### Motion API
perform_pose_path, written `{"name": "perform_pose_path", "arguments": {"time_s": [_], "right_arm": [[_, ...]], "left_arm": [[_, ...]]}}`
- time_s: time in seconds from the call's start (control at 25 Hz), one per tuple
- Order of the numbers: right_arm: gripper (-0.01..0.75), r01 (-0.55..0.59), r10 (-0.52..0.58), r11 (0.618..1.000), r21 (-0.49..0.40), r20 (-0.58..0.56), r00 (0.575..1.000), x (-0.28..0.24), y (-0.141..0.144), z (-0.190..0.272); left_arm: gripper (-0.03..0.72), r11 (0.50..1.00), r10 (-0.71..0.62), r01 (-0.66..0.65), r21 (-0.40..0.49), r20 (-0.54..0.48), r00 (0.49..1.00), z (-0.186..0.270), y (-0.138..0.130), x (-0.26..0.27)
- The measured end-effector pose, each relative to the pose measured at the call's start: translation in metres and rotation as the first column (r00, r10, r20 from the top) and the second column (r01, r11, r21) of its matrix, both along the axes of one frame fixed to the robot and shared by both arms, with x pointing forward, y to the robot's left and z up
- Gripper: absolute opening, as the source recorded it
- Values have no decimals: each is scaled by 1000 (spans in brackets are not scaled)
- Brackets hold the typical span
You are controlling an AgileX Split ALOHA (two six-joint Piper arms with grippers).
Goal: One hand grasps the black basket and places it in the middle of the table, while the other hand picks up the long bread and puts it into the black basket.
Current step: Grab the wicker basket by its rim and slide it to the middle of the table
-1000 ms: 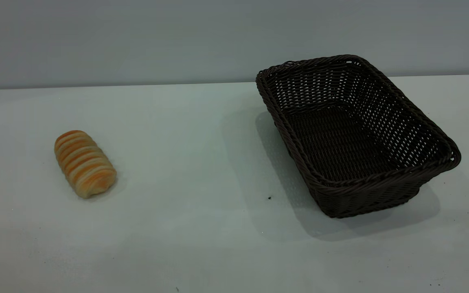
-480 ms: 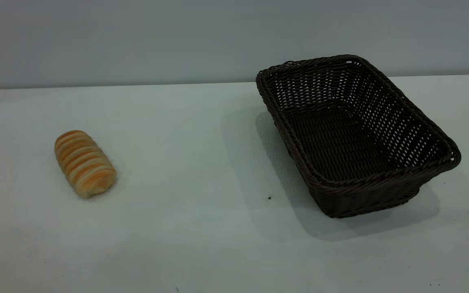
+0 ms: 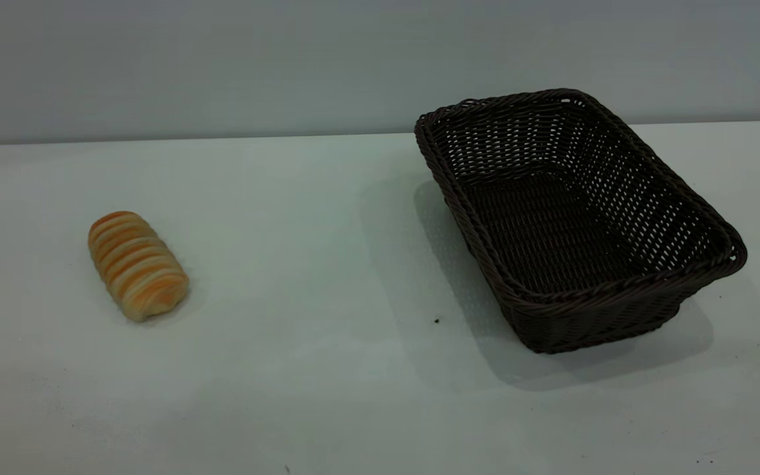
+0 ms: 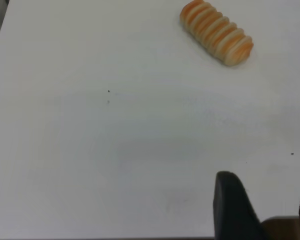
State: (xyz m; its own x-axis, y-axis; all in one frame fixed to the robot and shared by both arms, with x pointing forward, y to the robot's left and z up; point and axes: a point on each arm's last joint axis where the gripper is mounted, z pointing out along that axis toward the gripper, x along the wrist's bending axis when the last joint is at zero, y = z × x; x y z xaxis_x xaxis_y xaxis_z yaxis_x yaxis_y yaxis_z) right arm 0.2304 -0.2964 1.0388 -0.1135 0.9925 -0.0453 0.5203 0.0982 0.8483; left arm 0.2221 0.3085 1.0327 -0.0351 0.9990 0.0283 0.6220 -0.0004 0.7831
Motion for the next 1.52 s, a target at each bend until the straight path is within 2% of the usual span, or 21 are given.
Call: {"name": "perform_pose_path", "arguments": {"time_s": [0.16, 0.28, 0.44, 0.6, 0.84, 1.08, 1.32, 1.52], "right_arm": [[406, 0, 0, 1000, 0, 0, 1000, 0, 0, 0], [406, -1, 1, 1000, 3, 18, 1000, 0, 0, 3], [406, -38, 29, 997, 67, 135, 990, 2, 5, 15], [406, -101, 77, 986, 135, 169, 983, 15, 13, 26], [406, -179, 180, 978, 111, 0, 984, 59, 22, 25], [435, -168, 183, 981, 98, -175, 967, 112, 24, 9], [500, -118, 166, 980, 160, -332, 928, 174, 28, -1], [506, -16, 146, 958, 287, -437, 887, 220, 36, -19]], "left_arm": [[358, 1000, 4, -4, 6, 2, 1000, 0, 1, 0], [358, 1000, 1, -2, 7, 60, 998, 7, 1, 1], [358, 1000, -7, 7, 3, 127, 992, 14, 0, 7], [358, 1000, -16, 17, -7, 72, 997, 18, -2, 23], [358, 1000, -20, 20, -7, -18, 1000, 33, -4, 54], [358, 1000, -9, 8, -24, -44, 999, 45, -5, 82], [358, 999, 5, -8, -41, -83, 997, 48, -6, 100], [358, 999, 4, -8, -42, -79, 997, 49, -6, 105]]}}
